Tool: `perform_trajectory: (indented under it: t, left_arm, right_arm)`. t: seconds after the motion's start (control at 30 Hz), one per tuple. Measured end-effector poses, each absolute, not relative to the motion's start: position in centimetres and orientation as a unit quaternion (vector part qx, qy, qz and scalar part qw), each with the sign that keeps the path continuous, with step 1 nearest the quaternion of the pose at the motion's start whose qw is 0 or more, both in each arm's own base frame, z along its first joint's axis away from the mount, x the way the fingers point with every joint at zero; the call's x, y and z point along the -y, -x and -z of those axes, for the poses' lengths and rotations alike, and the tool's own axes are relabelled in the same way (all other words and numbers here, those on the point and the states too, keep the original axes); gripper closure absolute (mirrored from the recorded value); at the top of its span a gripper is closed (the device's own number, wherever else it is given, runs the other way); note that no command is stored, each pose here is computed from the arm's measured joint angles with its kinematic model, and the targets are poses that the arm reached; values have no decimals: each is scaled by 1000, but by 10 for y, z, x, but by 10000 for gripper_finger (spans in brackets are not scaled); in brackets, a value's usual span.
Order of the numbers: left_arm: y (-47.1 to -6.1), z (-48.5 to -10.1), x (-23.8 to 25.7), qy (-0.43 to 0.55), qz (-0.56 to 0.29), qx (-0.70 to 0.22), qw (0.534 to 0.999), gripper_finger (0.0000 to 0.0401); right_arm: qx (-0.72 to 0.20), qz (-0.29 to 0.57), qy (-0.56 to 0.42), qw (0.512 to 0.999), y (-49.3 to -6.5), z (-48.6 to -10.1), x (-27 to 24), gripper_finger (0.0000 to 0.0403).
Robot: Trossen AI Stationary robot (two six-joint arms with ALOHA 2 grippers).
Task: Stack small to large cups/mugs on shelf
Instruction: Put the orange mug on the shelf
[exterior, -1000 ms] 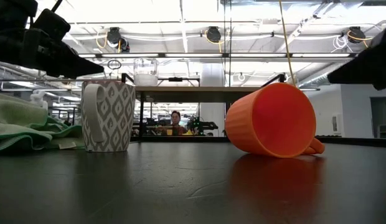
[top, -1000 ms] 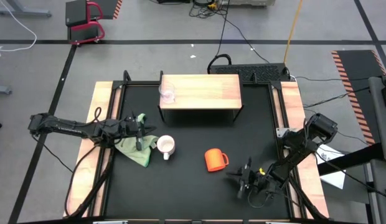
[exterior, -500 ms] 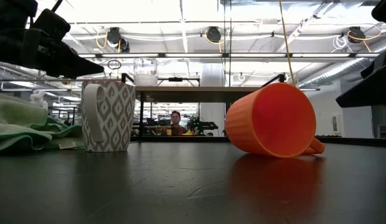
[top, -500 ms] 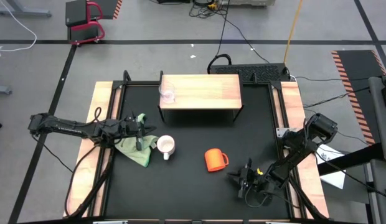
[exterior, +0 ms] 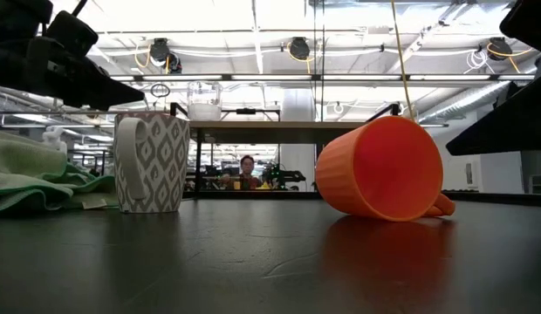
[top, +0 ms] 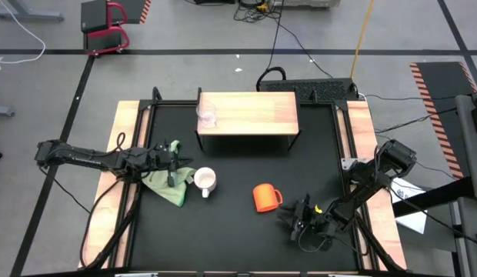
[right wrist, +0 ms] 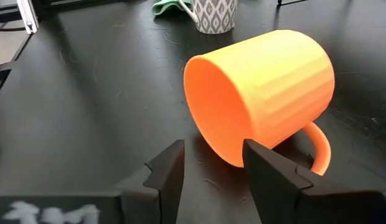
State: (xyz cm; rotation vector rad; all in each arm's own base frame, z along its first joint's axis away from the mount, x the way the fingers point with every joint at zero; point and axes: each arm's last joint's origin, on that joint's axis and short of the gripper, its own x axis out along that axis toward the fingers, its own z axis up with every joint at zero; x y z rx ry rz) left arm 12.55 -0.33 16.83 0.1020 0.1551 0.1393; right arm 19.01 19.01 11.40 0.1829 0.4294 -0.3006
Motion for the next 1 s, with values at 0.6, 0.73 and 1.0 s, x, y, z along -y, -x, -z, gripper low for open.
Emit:
perform_trajectory:
  t: [0.6,0.73,1.0]
  left_arm:
    - [-126,-168,4,-51,-62,-77,994,371]
    - [-126,-168,4,-51,-62,-78,994,371]
    - [-126,-168,4,-52,-62,-79,994,370]
  right_arm:
    - [-230,202,-83,948,-198,-109,-171,249]
    - [-232,214,-80,945,-202,-108,-165,250]
    - [-237,231,-73,941,-206,-107,-158,250]
